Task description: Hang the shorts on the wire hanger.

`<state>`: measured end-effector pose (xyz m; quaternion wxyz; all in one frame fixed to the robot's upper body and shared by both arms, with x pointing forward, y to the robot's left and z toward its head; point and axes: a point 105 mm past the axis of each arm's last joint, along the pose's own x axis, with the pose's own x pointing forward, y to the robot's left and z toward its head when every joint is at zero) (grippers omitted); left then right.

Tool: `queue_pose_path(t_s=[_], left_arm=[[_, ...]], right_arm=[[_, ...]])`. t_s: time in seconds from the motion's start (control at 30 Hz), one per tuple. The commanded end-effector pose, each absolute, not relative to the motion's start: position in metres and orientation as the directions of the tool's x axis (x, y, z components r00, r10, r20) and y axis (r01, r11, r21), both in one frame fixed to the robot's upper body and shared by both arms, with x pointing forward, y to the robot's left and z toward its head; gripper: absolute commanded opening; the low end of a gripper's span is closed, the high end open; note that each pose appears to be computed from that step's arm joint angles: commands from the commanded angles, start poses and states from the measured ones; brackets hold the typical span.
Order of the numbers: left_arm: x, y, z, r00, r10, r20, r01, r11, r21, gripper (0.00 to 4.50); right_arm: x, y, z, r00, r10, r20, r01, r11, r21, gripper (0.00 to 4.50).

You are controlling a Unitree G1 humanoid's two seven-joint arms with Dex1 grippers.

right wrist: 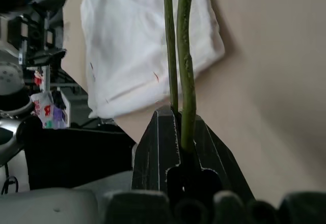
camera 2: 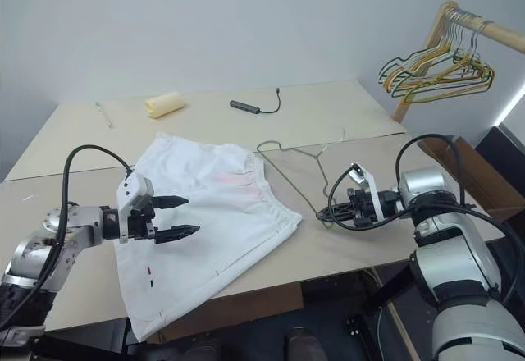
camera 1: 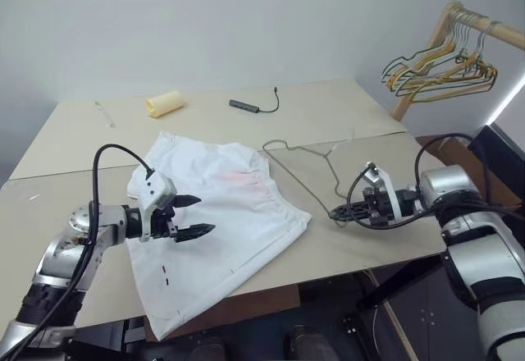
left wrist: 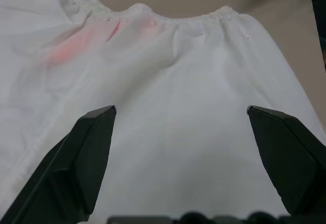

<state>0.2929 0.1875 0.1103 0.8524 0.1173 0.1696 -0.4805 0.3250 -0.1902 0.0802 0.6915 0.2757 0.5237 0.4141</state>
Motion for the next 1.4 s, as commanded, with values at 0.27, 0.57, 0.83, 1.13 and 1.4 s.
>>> queue_pose_path(t_s=[0.27, 0.57, 0.83, 1.13, 1.4], left_arm=[[0.289, 0.185, 0.12, 0.483, -0.782, -0.394, 0.866, 0.492, 0.085, 4.48], [0.292, 0.186, 0.125, 0.506, -0.776, -0.377, 0.853, 0.516, 0.083, 4.48], [0.289, 0.186, 0.116, 0.502, -0.764, -0.405, 0.854, 0.513, 0.089, 4.48], [0.291, 0.185, 0.113, 0.509, -0.752, -0.419, 0.85, 0.515, 0.11, 4.48], [0.296, 0.188, 0.11, 0.527, -0.731, -0.433, 0.84, 0.524, 0.137, 4.48]], right_arm=[[0.328, -0.2, 0.084, 0.122, 0.863, -0.49, -0.301, 0.502, 0.811, 0.0], [0.329, -0.186, 0.085, 0.085, 0.88, -0.467, -0.344, 0.466, 0.815, 0.0], [0.327, -0.181, 0.094, 0.059, 0.898, -0.436, -0.393, 0.422, 0.817, 0.0], [0.316, -0.182, 0.082, -0.058, 0.839, -0.541, -0.442, 0.465, 0.768, 0.0], [0.333, -0.178, 0.086, -0.056, 0.778, -0.626, -0.524, 0.511, 0.682, 0.0]])
